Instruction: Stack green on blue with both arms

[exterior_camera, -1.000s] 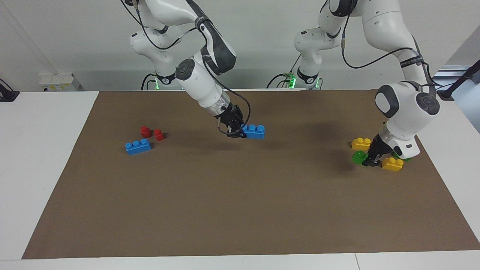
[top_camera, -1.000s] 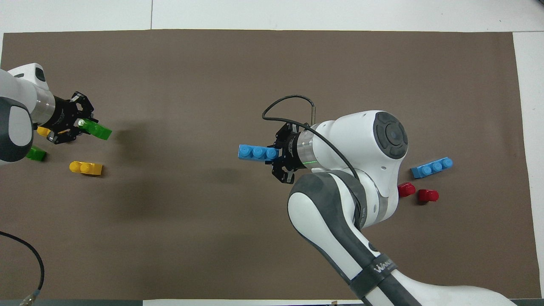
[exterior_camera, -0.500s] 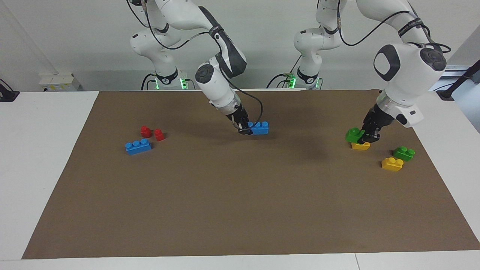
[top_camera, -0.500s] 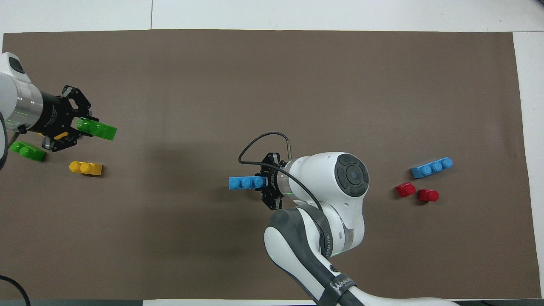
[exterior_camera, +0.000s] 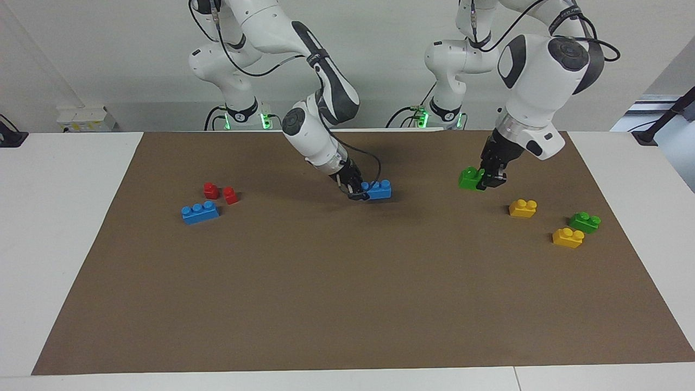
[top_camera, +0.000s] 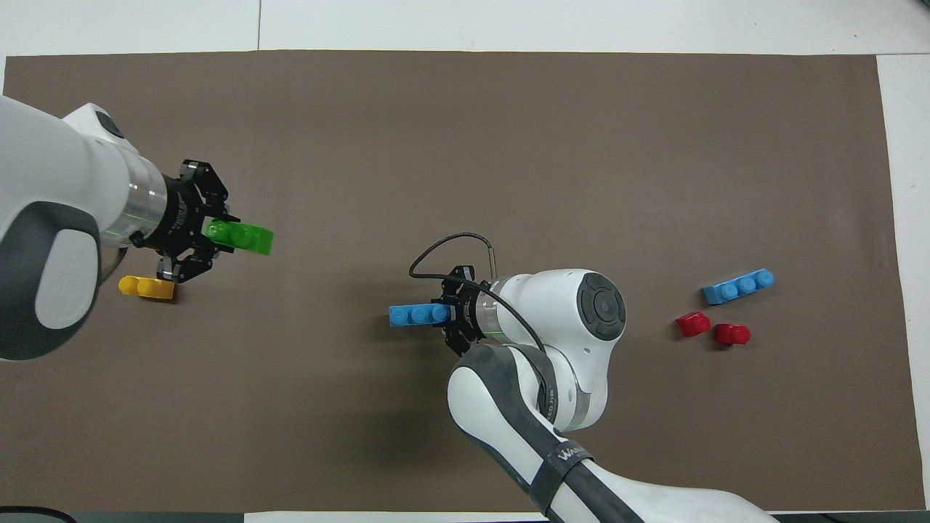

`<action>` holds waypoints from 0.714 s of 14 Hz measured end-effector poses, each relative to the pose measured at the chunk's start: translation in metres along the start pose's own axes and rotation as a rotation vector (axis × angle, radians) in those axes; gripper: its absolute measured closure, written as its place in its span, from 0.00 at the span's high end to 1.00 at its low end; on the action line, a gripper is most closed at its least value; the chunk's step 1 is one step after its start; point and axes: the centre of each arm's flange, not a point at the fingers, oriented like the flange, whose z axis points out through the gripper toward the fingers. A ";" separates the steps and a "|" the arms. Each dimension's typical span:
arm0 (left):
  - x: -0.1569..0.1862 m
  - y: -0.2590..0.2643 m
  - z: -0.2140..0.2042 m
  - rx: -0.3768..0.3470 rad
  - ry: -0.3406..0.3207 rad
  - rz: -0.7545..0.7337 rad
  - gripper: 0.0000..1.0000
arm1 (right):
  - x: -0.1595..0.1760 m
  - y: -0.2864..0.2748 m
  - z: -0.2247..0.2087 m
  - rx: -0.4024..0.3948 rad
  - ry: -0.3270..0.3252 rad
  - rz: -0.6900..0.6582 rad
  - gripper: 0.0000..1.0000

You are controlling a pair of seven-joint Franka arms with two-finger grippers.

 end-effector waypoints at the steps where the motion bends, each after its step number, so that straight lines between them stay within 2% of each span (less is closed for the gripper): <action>1: -0.023 -0.004 0.008 0.004 0.000 -0.011 0.34 | 0.000 0.001 0.003 0.009 0.005 0.015 0.34; 5: -0.119 -0.040 0.076 -0.018 0.003 -0.033 0.34 | -0.004 0.015 0.019 0.014 0.024 0.071 0.34; 7: -0.142 -0.055 0.103 -0.015 0.007 -0.044 0.34 | 0.002 0.018 0.022 0.010 0.034 0.078 0.34; 10: -0.152 -0.064 0.123 -0.039 0.015 -0.069 0.34 | 0.005 0.017 0.021 0.014 0.038 0.083 0.34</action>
